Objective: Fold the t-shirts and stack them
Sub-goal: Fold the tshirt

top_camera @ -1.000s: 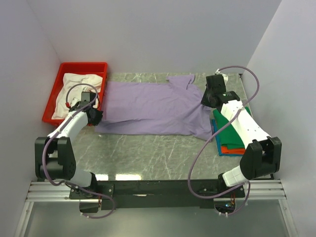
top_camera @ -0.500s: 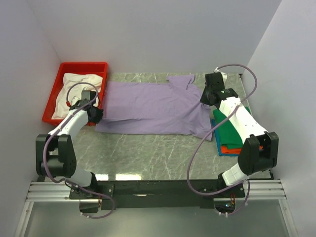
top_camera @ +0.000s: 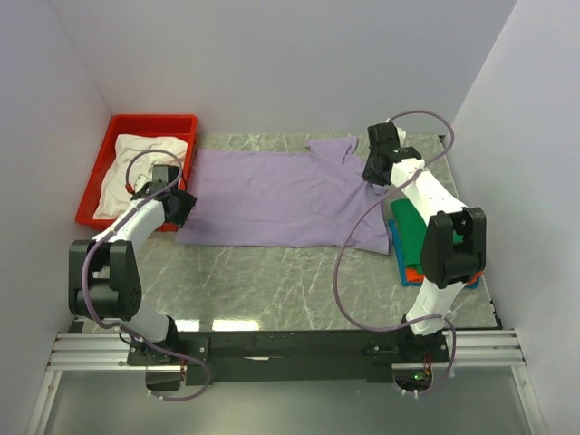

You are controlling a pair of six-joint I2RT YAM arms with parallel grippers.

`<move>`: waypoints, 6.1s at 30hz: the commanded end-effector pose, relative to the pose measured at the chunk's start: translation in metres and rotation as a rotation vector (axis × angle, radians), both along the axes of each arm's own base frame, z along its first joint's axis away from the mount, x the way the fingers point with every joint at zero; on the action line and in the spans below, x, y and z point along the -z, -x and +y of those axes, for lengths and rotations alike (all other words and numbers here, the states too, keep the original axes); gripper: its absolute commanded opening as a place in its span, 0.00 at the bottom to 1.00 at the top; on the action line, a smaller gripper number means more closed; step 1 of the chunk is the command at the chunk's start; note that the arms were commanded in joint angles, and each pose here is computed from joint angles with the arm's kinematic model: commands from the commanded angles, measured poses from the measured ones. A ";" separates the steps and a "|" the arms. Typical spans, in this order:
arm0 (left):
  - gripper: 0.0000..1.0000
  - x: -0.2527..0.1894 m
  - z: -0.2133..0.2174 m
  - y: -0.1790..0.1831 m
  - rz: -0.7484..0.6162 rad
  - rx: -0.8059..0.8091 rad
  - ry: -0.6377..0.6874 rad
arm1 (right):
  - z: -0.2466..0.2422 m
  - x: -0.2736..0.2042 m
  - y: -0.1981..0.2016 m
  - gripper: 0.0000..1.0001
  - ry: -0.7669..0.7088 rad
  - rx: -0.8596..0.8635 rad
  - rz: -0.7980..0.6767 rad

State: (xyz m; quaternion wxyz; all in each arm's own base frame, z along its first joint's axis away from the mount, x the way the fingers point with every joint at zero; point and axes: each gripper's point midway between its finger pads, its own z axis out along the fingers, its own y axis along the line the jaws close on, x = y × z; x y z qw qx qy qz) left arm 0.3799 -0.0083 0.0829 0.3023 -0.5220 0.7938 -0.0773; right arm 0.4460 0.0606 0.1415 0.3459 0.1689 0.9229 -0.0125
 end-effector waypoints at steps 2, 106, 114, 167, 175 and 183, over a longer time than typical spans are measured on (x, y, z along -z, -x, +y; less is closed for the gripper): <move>0.57 -0.007 0.014 -0.010 -0.031 -0.008 -0.057 | -0.006 -0.020 -0.015 0.34 0.024 0.010 -0.038; 0.56 0.048 0.032 0.088 -0.013 -0.084 -0.092 | -0.073 0.081 0.162 0.34 -0.197 0.327 0.067; 0.57 0.054 0.029 0.081 -0.045 -0.103 -0.061 | -0.051 0.082 0.169 0.47 -0.317 0.291 0.044; 0.00 0.037 0.034 0.147 0.063 -0.174 -0.063 | -0.081 0.042 0.214 0.00 -0.313 0.441 -0.059; 0.00 0.036 0.032 0.180 0.087 -0.232 -0.032 | -0.074 0.037 0.244 0.00 -0.365 0.510 -0.025; 0.17 0.036 0.026 0.193 0.127 -0.300 0.034 | -0.070 0.041 0.262 0.44 -0.369 0.537 0.056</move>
